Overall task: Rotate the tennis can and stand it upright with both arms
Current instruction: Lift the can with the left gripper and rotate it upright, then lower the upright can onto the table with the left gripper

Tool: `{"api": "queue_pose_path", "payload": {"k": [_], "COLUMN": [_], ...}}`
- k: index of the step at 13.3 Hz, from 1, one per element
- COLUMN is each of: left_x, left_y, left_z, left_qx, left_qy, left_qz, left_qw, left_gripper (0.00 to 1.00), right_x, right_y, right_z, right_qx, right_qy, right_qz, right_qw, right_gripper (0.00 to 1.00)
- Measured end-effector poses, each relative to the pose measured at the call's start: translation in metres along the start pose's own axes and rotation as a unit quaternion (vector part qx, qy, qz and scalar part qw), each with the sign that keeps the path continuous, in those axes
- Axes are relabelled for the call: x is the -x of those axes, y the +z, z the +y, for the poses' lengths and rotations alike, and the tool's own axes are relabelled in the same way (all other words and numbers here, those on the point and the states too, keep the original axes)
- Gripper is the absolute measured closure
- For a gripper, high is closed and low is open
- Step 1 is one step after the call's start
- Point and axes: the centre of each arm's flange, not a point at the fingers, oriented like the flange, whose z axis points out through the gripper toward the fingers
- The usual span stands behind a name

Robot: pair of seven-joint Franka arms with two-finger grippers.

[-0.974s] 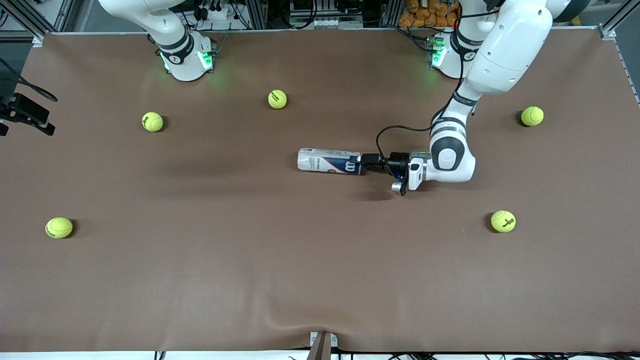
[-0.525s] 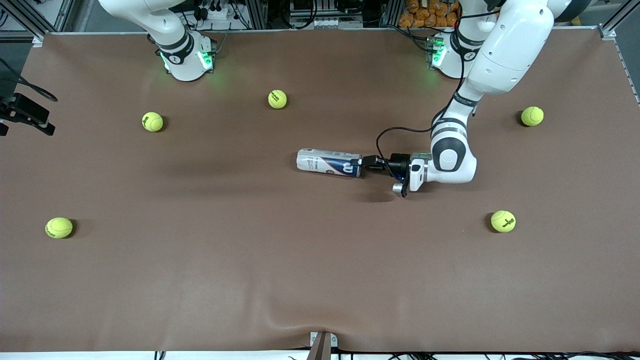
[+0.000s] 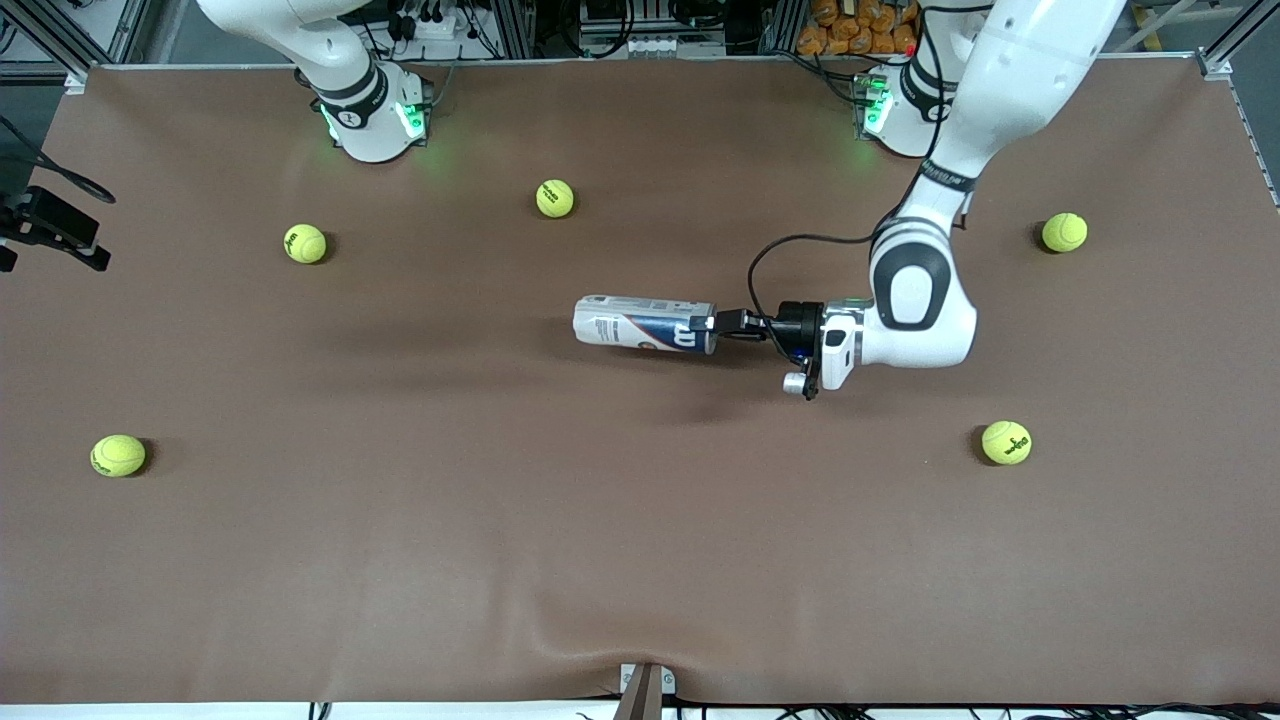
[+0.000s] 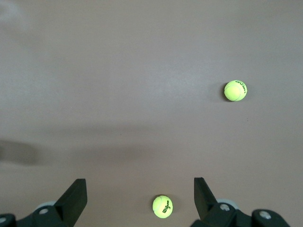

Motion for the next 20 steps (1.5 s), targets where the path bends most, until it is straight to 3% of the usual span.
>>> {"api": "queue_pose_path", "payload": {"k": [4, 7, 12, 16, 18, 20], "left_x": [0.018, 0.034, 0.085, 0.100, 0.101, 0.103], "left_y": [-0.031, -0.020, 0.066, 0.120, 0.151, 0.188], "left_z": [0.086, 0.149, 0.230, 0.235, 0.230, 0.216], "left_qx": [-0.113, -0.218, -0.373, -0.426, -0.455, -0.485], "left_qy": [-0.034, -0.068, -0.095, -0.110, -0.112, -0.110], "left_qz": [0.009, 0.033, 0.133, 0.198, 0.239, 0.251], "left_qw": [0.993, 0.973, 0.913, 0.876, 0.851, 0.831], "left_gripper": [0.95, 0.95, 0.95, 0.95, 0.95, 0.95], "right_x": [0.000, 0.000, 0.000, 0.000, 0.000, 0.000], "right_y": [0.000, 0.000, 0.000, 0.000, 0.000, 0.000], "right_z": [0.000, 0.000, 0.000, 0.000, 0.000, 0.000], "right_qx": [0.000, 0.000, 0.000, 0.000, 0.000, 0.000], "right_qy": [0.000, 0.000, 0.000, 0.000, 0.000, 0.000], "right_qz": [0.000, 0.000, 0.000, 0.000, 0.000, 0.000], "right_qw": [1.000, 1.000, 1.000, 1.000, 1.000, 1.000], "right_gripper": [0.00, 0.00, 0.00, 0.00, 0.00, 0.00]}}
